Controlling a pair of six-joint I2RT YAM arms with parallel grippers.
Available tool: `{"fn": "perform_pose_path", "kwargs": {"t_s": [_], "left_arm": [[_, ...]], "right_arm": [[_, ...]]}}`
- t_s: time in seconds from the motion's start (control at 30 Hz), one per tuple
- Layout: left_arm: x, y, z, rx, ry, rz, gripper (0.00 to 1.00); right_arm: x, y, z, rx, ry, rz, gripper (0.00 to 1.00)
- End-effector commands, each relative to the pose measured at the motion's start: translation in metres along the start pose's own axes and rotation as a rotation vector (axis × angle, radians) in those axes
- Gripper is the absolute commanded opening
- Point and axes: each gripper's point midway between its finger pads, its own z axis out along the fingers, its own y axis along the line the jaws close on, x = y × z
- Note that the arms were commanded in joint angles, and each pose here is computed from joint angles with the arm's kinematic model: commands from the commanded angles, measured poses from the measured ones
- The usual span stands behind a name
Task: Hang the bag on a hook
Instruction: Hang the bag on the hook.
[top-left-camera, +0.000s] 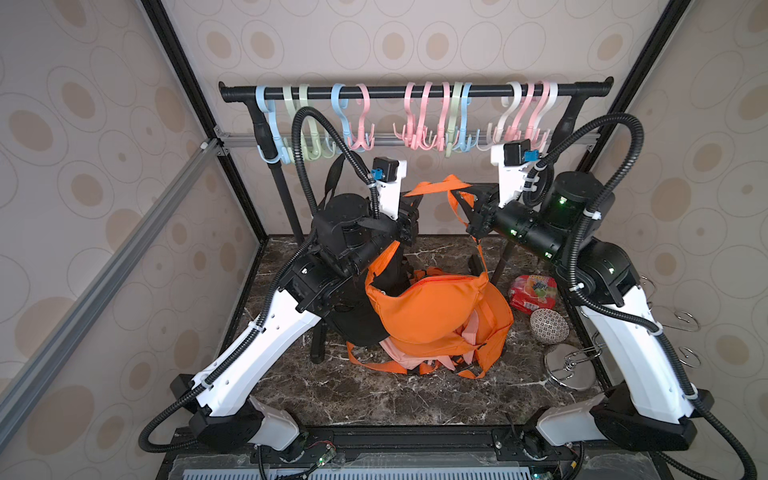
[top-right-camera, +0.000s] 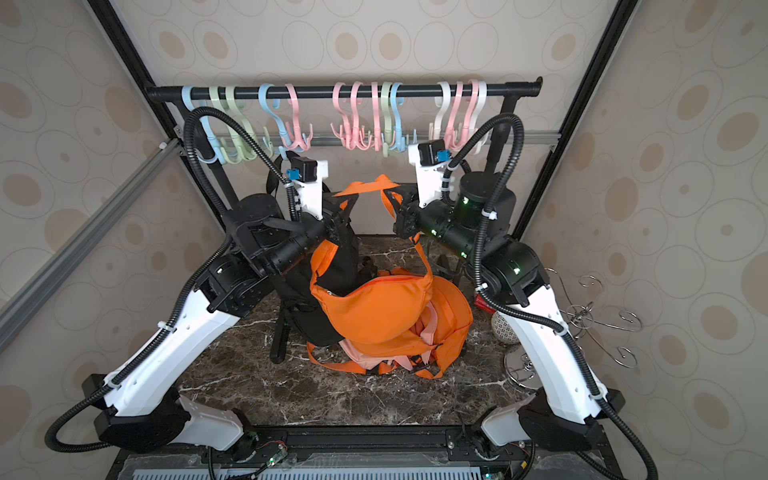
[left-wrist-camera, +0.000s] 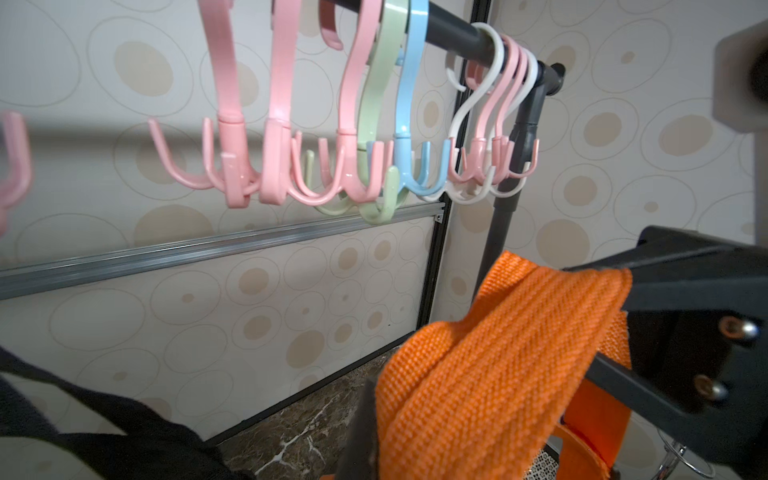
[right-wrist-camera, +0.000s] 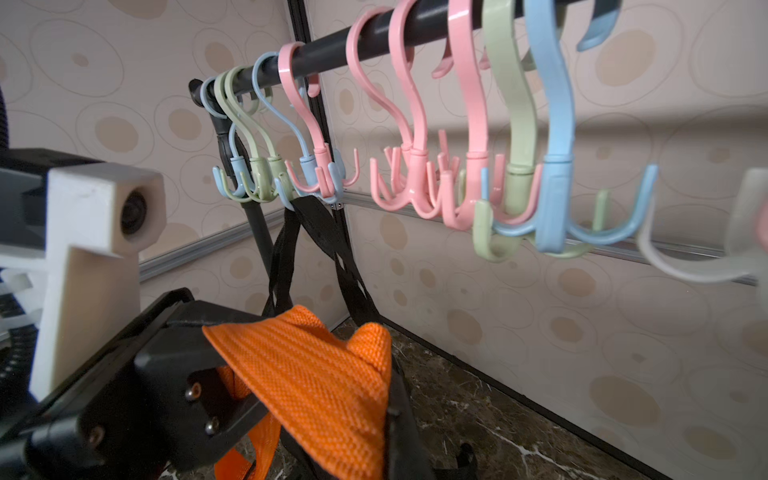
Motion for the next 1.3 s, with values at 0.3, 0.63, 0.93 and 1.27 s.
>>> {"fn": "perform_pose_path", "kwargs": {"t_s": [0.3,0.63,0.93,1.27], "left_arm": [[-0.026,-0.042,0.042,0.022,-0.090,0.007,0.00],[-0.064,-0.059,0.077,0.035,-0.165,0.012,0.00],[-0.088,-0.027,0.062,-0.091,-0.247,0.006,0.00],[-0.079,0.002,0.075,-0.133,-0.212,0.003,0.00]], "right_arm": [[-0.018,-0.086,-0.076,0.457,-0.103,-0.105,0.00],[-0.053,-0.074,-0.046,0.300,-0.135,-0.147,0.00],[-0.087,-0.053,-0.022,0.158,-0.201,-0.138,0.00],[-0.082,-0.064,0.028,0.148,-0.176,-0.107,0.00]]}}
